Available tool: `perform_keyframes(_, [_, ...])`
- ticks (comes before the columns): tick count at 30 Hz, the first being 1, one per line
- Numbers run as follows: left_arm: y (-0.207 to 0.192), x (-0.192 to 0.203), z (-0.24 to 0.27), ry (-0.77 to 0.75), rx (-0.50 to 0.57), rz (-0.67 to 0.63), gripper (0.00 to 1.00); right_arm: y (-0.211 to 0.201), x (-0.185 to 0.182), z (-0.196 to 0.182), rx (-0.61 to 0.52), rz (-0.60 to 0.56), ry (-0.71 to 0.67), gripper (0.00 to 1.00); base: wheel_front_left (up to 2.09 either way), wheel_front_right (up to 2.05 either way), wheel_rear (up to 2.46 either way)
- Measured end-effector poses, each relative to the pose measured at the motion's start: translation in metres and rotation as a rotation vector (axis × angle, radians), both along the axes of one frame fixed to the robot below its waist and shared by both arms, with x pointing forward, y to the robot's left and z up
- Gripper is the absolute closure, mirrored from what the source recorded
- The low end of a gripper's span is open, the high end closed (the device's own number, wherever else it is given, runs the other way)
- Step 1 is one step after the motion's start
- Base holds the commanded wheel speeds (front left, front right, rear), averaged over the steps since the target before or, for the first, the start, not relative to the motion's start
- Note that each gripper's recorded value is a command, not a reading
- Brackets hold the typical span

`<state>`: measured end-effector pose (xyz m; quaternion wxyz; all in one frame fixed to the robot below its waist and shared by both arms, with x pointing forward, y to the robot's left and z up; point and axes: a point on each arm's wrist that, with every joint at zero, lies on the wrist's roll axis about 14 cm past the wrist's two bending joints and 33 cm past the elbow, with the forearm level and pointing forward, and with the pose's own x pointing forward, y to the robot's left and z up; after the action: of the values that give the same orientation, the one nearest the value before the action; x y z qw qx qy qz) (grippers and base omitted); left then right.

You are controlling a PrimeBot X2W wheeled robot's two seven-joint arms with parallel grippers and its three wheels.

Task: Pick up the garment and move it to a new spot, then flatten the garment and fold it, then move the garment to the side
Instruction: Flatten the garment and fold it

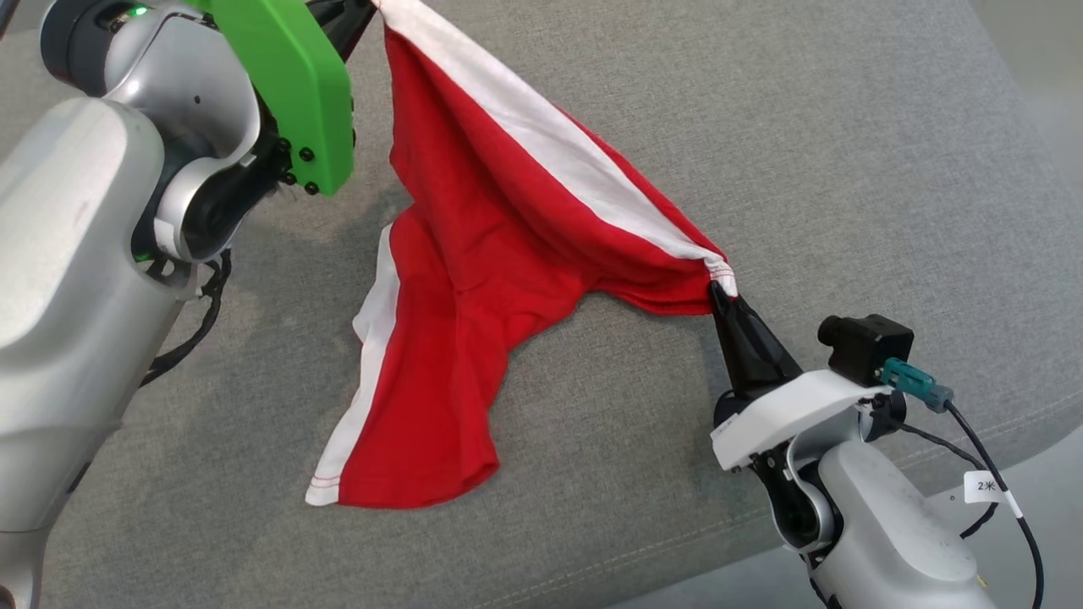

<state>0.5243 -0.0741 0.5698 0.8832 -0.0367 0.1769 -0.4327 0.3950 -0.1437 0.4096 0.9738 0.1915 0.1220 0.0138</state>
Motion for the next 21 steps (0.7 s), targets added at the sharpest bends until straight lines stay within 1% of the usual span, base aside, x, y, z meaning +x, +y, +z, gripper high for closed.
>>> perform_keyframes(2, [0.004, 0.002, 0.002, -0.009, -0.007, 0.016, 1.0, 0.0, 0.0, 0.003, -0.017, 0.012, -0.012, 1.0, 0.0, 0.0, 0.0])
perform_keyframes(4, [0.007, 0.002, 0.005, -0.015, -0.017, 0.029, 1.0, 0.004, 0.001, 0.008, -0.047, 0.062, -0.039, 1.0, 0.0, 0.0, 0.0])
perform_keyframes(5, [0.009, 0.002, 0.008, -0.022, -0.023, 0.035, 1.0, 0.006, 0.002, 0.012, -0.072, 0.1, -0.057, 1.0, 0.0, 0.0, 0.0])
perform_keyframes(7, [0.013, 0.004, 0.018, -0.046, -0.045, 0.054, 1.0, 0.004, 0.008, 0.024, -0.159, 0.194, -0.106, 1.0, 0.0, 0.0, 0.0])
perform_keyframes(10, [0.024, 0.01, 0.033, -0.082, -0.07, 0.097, 1.0, -0.013, 0.035, 0.069, -0.295, 0.263, -0.248, 1.0, 0.0, 0.0, 0.0])
perform_keyframes(12, [0.032, 0.013, 0.044, -0.109, -0.089, 0.126, 1.0, -0.027, 0.056, 0.115, -0.381, 0.266, -0.372, 1.0, 0.0, 0.0, 0.0])
perform_keyframes(14, [0.038, 0.013, 0.06, -0.146, -0.112, 0.146, 1.0, -0.038, 0.07, 0.164, -0.452, 0.262, -0.485, 1.0, 0.0, 0.0, 0.0])
perform_keyframes(16, [0.045, 0.012, 0.079, -0.188, -0.139, 0.17, 1.0, -0.042, 0.075, 0.203, -0.488, 0.266, -0.565, 1.0, 0.0, 0.0, 0.0])
perform_keyframes(17, [0.053, 0.01, 0.093, -0.221, -0.157, 0.191, 1.0, -0.039, 0.072, 0.225, -0.499, 0.292, -0.598, 1.0, 0.0, 0.0, 0.0])
perform_keyframes(19, [0.059, 0.003, 0.105, -0.237, -0.17, 0.197, 1.0, -0.016, 0.062, 0.224, -0.479, 0.393, -0.574, 1.0, 0.0, 0.0, 0.0])
perform_keyframes(21, [0.062, -0.008, 0.111, -0.239, -0.186, 0.184, 1.0, 0.013, 0.047, 0.213, -0.411, 0.502, -0.514, 1.0, 0.0, 0.0, 0.0])
